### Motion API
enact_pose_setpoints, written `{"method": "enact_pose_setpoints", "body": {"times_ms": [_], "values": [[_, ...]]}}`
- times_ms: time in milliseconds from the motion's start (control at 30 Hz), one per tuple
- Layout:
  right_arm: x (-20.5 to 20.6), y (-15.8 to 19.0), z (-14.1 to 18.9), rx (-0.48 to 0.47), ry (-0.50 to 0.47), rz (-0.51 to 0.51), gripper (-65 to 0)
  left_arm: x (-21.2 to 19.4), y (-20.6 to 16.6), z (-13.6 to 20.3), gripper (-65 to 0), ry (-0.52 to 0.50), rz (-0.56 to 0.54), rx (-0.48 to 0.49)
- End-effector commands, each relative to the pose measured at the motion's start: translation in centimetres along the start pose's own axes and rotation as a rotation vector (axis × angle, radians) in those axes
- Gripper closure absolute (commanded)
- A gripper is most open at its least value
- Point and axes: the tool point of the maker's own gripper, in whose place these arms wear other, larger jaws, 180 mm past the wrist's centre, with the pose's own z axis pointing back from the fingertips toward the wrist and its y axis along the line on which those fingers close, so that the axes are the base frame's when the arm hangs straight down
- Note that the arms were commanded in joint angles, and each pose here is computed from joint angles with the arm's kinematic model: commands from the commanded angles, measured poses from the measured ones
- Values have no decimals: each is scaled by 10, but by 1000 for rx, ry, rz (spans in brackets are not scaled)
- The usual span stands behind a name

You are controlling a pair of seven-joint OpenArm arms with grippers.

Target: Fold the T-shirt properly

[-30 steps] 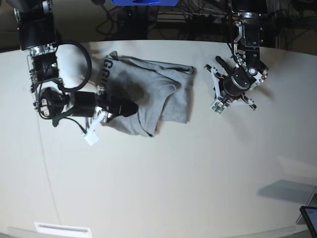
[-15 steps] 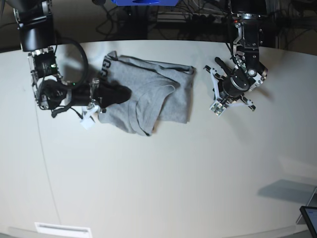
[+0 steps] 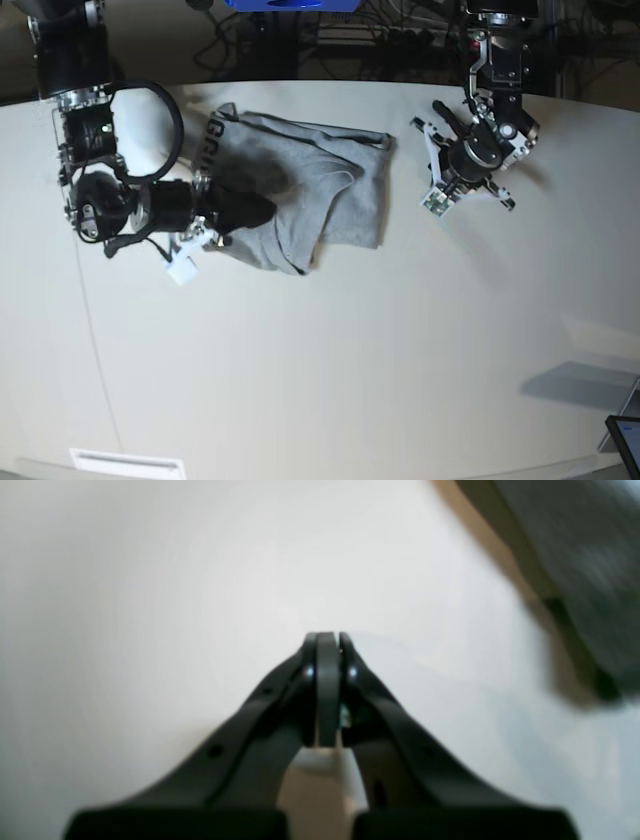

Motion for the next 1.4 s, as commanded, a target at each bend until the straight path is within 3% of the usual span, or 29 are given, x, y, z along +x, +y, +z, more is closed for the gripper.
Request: {"method": "enact_pose_setpoints", "body": {"times_ms": [0, 100, 333, 567, 733, 867, 967, 1233, 1367], "values": [[6, 21, 6, 37, -11, 24, 0, 8, 1, 10, 0, -29, -23, 13], [4, 32, 10, 7, -28, 18, 0, 7, -10, 26, 0, -39, -43, 13], [27, 6, 32, -239, -193, 177, 0, -24, -62, 36, 0, 15, 7, -97], [65, -38, 64, -584, -385, 294, 0, -20, -104, 47, 0, -62, 147, -265], [89, -45, 85, -696, -511, 357, 0, -14, -123, 48, 0, -81, 151, -328], [100, -45, 86, -708, -513, 368, 0, -2, -116, 44, 0, -110, 142, -315], [105, -45, 71, -717, -470, 443, 0, 5, -111, 42, 0, -128, 137, -303], [105, -84, 35, -815, -359, 510, 0, 12, -104, 38, 0, -145, 137, -295], [109, -89, 37, -837, -367, 529, 0, 12, -104, 38, 0, -144, 135, -292]]}}
